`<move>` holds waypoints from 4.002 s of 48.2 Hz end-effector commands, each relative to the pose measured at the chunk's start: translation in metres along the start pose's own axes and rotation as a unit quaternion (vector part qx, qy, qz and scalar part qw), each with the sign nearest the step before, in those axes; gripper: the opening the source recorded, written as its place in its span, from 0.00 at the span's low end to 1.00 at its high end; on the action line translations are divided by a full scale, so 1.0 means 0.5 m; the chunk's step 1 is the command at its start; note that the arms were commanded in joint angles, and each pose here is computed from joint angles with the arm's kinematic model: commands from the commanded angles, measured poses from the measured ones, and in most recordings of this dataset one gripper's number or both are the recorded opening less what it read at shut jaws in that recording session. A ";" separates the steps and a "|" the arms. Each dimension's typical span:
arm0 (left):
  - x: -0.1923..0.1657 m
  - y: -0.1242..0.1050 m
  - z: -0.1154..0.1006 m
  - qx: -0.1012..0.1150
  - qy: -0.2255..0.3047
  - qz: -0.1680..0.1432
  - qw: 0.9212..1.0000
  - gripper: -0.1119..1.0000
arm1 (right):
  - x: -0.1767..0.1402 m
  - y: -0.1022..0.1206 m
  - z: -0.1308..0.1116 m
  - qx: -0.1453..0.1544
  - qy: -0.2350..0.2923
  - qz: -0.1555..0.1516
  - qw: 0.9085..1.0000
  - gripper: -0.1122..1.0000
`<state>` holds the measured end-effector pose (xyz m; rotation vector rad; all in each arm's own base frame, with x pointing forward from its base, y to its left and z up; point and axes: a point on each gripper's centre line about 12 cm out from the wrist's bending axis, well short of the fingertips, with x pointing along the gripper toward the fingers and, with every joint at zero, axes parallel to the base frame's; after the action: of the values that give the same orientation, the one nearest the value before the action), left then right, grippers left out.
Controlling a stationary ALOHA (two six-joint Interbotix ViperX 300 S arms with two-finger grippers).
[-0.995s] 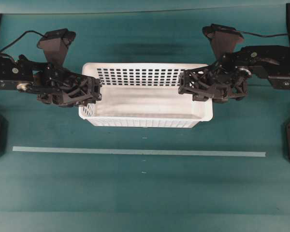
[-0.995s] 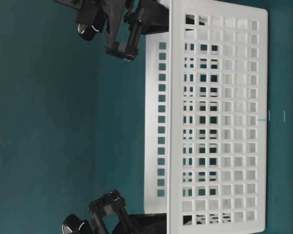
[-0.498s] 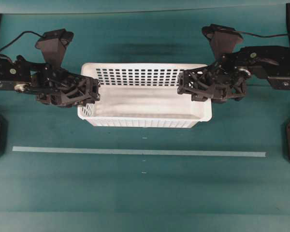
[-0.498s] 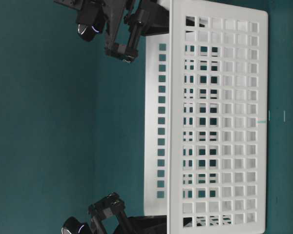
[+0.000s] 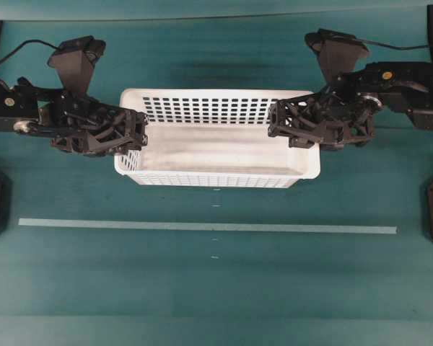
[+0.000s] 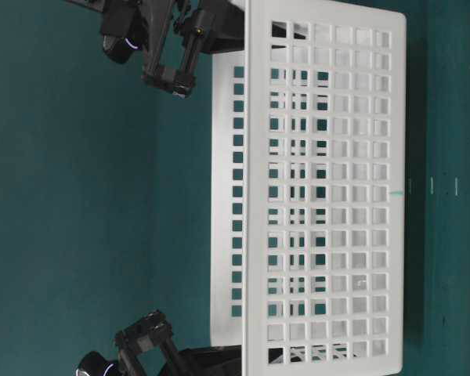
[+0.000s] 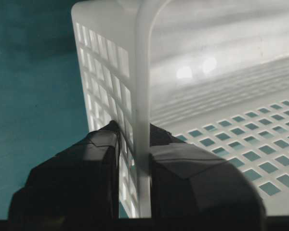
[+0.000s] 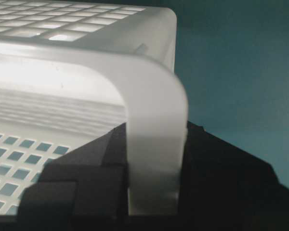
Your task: Lift the white basket with both hands.
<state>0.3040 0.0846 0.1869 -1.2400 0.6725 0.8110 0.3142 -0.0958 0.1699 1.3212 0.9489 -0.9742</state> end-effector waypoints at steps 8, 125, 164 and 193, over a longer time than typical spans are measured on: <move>-0.017 -0.015 0.009 0.000 -0.008 -0.017 1.000 0.16 | -0.004 0.000 -0.006 -0.013 0.002 -0.003 1.000 0.26; -0.014 -0.043 -0.207 0.022 0.094 -0.016 0.995 0.16 | 0.029 0.009 -0.234 -0.048 0.051 -0.011 0.998 0.26; 0.009 -0.044 -0.190 0.070 0.085 -0.006 0.994 0.15 | 0.042 0.012 -0.235 -0.046 0.050 -0.006 0.998 0.26; 0.003 -0.048 -0.179 0.075 0.080 -0.014 0.994 0.85 | 0.041 0.008 -0.217 -0.025 0.034 -0.007 0.999 0.85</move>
<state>0.3198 -0.0046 0.1722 -1.1829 0.8509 0.6539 0.3225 0.0143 0.1478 1.3225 1.0407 -0.9199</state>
